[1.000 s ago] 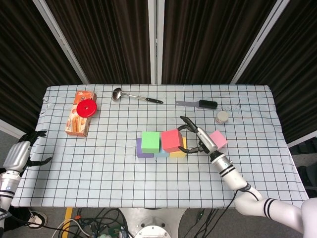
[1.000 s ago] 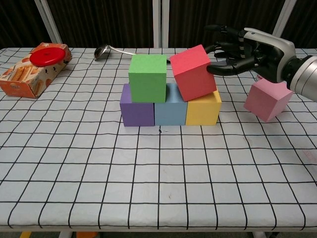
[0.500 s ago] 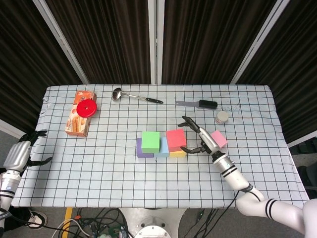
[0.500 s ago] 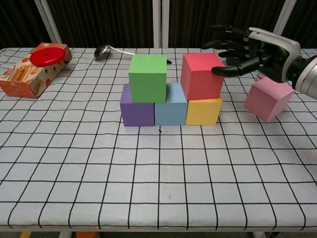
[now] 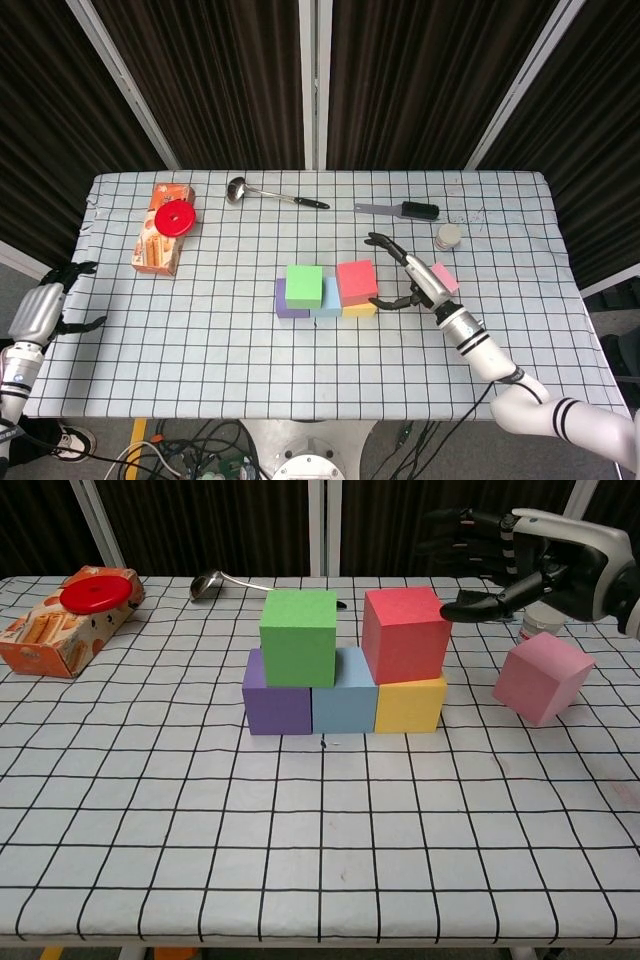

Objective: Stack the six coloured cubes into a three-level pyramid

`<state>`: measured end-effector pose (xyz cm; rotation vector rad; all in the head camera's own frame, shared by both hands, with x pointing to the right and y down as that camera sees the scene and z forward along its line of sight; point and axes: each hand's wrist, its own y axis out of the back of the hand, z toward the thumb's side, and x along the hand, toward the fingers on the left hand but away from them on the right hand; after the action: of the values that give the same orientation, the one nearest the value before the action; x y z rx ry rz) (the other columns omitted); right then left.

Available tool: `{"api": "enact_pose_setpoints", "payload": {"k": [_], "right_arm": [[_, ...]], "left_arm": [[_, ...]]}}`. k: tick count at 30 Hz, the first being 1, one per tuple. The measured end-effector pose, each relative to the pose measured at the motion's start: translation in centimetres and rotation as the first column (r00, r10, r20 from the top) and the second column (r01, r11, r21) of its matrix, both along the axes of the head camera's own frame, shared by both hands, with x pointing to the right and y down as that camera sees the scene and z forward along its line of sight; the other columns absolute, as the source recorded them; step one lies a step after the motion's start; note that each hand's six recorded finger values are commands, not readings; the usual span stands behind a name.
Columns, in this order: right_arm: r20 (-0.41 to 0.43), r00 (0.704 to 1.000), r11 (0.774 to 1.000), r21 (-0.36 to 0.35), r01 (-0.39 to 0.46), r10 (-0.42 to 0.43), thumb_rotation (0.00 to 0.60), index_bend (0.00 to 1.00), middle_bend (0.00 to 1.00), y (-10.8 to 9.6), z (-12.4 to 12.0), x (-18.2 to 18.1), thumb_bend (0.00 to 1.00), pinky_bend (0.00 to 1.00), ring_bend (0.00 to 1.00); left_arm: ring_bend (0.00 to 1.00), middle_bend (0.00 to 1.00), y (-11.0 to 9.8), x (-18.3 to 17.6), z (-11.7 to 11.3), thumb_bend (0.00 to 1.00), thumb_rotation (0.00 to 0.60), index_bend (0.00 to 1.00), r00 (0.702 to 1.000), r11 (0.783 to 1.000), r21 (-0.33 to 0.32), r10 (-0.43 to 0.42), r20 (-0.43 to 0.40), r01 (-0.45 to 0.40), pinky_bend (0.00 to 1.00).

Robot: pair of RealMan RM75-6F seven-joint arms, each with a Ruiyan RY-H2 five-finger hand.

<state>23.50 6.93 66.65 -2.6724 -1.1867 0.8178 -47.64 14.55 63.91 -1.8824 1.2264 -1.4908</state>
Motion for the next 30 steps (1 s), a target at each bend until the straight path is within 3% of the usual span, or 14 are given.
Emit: {"api": "enact_pose_setpoints", "payload": {"k": [5, 9, 15, 19, 23, 30], "right_arm": [[-0.171, 0.974, 0.986, 0.048, 0.162, -0.151, 0.6, 0.0, 0.14, -1.9, -3.2, 0.7, 0.12, 0.0, 0.0], [-0.338, 0.905, 0.954, 0.064, 0.294, -0.256, 0.6, 0.0, 0.14, -3.5, -5.8, 0.4, 0.12, 0.0, 0.0], [-0.456, 0.825, 0.917, 0.046, 0.396, -0.333, 0.6, 0.0, 0.15, -4.3, -6.9, -1.6, 0.13, 0.0, 0.0], [-0.499, 0.789, 0.904, 0.028, 0.427, -0.358, 0.6, 0.0, 0.14, -4.5, -6.3, -2.6, 0.13, 0.0, 0.0], [-0.5, 0.783, 0.899, 0.021, 0.437, -0.369, 0.6, 0.0, 0.09, -4.3, -5.1, -4.1, 0.13, 0.0, 0.0], [-0.508, 0.769, 0.893, 0.001, 0.451, -0.388, 0.6, 0.0, 0.11, -4.2, -3.6, -5.5, 0.12, 0.0, 0.0]], "left_arm": [[0.09, 0.22, -0.3, 0.4, -0.3, 0.13, 0.6, 0.17, 1.0, 1.0, -0.003, 0.0, -0.017, 0.0, 0.11], [0.08, 0.22, -0.5, 0.8, -0.3, 0.13, 0.6, 0.17, 1.0, 1.0, -0.008, 0.007, -0.02, -0.008, 0.11], [0.08, 0.22, -0.4, 1.0, -0.2, 0.13, 0.6, 0.17, 1.0, 1.0, -0.013, 0.013, -0.02, -0.013, 0.11], [0.08, 0.22, -0.3, 1.0, -0.2, 0.13, 0.6, 0.17, 1.0, 1.0, -0.011, 0.007, -0.023, -0.007, 0.11], [0.08, 0.22, -0.2, 0.8, -0.1, 0.13, 0.6, 0.17, 1.0, 1.0, -0.014, 0.007, -0.022, -0.007, 0.11], [0.08, 0.22, 0.0, 0.6, -0.1, 0.13, 0.6, 0.17, 1.0, 1.0, -0.014, 0.001, -0.025, -0.001, 0.11]]}}
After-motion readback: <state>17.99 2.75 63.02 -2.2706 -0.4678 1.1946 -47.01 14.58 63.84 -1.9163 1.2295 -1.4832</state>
